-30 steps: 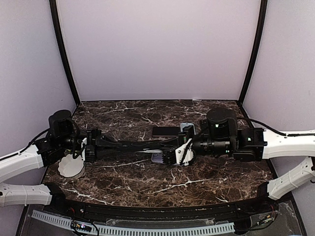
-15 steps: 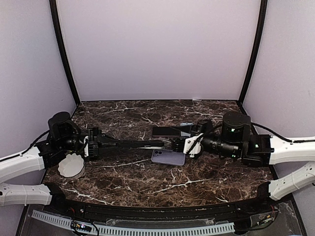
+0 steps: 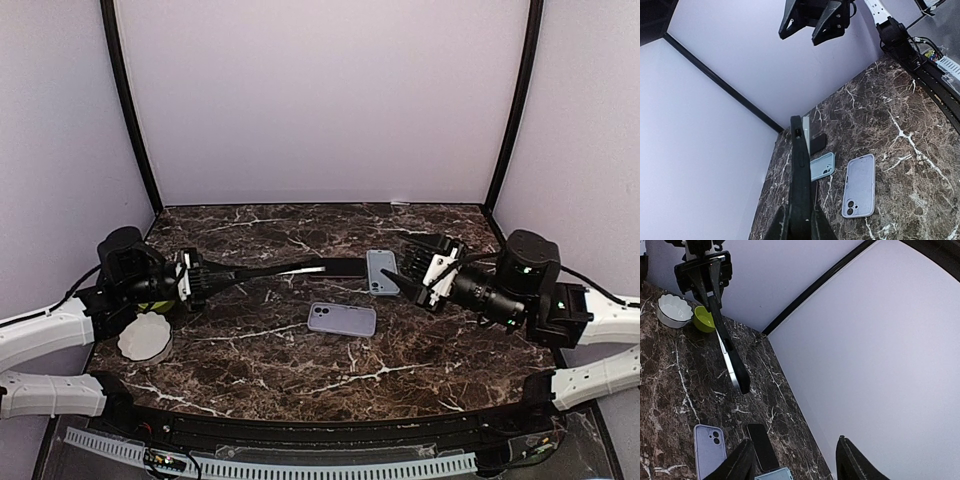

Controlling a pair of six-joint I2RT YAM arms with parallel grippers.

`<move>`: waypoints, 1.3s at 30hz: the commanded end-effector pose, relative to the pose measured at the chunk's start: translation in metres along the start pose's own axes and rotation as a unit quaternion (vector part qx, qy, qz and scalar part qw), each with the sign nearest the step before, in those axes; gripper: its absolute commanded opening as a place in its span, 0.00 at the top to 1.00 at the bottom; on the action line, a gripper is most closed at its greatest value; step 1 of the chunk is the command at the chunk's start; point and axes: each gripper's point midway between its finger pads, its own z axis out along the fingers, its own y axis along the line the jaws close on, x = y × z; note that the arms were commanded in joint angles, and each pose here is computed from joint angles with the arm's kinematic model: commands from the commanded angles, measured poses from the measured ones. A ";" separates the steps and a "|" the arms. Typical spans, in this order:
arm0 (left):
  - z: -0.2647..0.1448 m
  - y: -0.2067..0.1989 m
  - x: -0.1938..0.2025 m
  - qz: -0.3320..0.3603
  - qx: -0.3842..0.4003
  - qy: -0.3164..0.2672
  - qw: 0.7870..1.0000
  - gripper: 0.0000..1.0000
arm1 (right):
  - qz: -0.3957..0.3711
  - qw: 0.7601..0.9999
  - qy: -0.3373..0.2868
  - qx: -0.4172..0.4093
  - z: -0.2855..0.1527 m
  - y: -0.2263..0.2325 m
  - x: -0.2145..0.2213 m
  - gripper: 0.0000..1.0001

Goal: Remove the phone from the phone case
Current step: Remove the top right corner of the phone case from itself, then pass from the left arm to the right

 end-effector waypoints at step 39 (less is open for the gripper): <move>-0.006 0.009 -0.063 -0.134 0.050 -0.147 0.979 1.00 | 0.133 0.942 -0.096 -0.293 0.019 0.070 -0.060 0.47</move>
